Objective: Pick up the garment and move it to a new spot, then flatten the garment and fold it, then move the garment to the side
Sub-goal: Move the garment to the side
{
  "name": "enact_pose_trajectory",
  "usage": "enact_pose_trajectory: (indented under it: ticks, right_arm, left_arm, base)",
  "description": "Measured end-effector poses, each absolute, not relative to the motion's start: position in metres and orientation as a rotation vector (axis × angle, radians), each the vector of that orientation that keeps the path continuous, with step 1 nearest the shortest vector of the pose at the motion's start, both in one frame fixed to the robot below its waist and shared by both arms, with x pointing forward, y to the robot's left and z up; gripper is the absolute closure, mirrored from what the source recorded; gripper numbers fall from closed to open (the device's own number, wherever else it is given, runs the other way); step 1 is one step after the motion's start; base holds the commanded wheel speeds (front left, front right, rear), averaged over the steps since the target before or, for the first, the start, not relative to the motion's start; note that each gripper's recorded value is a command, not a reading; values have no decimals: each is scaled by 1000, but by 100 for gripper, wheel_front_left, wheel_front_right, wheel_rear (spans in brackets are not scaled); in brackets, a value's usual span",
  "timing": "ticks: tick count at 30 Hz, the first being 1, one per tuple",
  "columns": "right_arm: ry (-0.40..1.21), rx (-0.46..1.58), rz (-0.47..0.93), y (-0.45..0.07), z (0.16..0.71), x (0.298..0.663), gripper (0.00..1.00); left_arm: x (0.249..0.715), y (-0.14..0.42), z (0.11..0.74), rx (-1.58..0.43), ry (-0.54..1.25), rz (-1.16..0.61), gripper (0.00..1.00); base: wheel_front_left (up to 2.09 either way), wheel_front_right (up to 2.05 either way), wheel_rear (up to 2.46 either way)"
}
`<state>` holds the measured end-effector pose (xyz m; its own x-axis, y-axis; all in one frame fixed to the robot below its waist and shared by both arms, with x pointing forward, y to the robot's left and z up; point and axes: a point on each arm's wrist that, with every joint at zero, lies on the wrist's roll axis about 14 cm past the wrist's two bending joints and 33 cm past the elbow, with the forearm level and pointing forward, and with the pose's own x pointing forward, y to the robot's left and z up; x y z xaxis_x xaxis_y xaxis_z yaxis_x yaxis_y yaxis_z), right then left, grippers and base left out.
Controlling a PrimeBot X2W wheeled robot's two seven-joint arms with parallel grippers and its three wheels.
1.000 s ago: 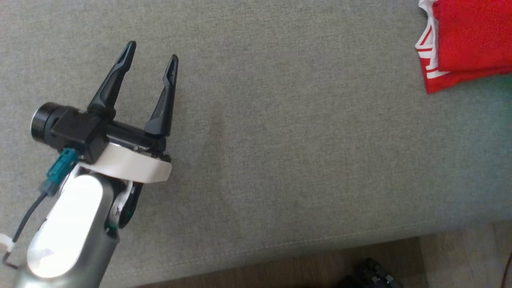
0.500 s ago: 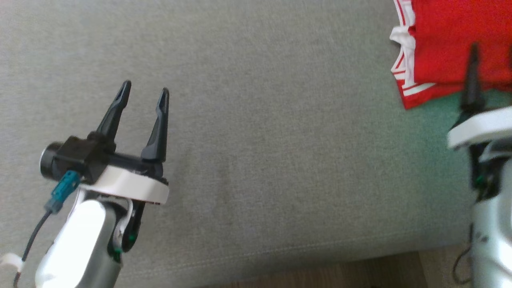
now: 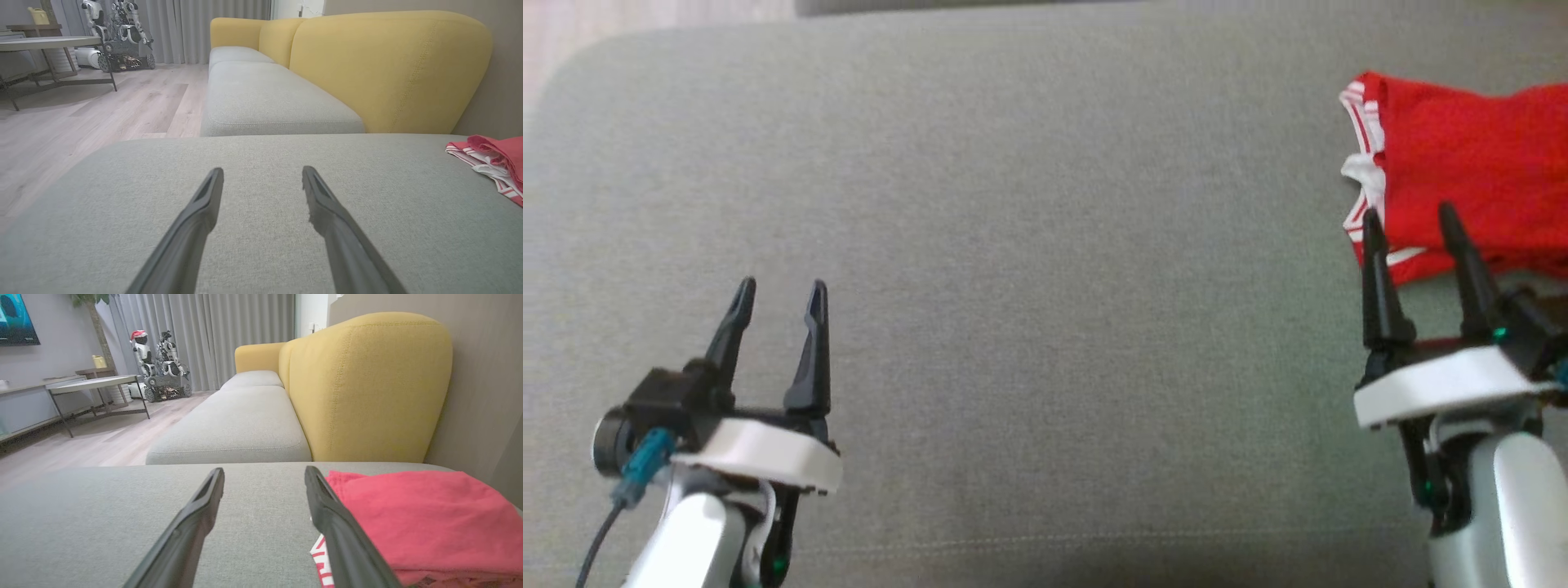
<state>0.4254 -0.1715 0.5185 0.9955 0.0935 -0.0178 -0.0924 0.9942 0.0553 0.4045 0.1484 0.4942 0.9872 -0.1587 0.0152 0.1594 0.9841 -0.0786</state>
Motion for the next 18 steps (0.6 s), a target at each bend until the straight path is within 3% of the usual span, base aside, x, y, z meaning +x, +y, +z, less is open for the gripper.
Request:
enact_pose_trajectory:
  ticks: [18]
  right_arm:
    - [19,90,108,-166,526,363,0]
  left_arm:
    - [350,158,500,-55,-18,-145,0]
  base:
    - [0,0,0]
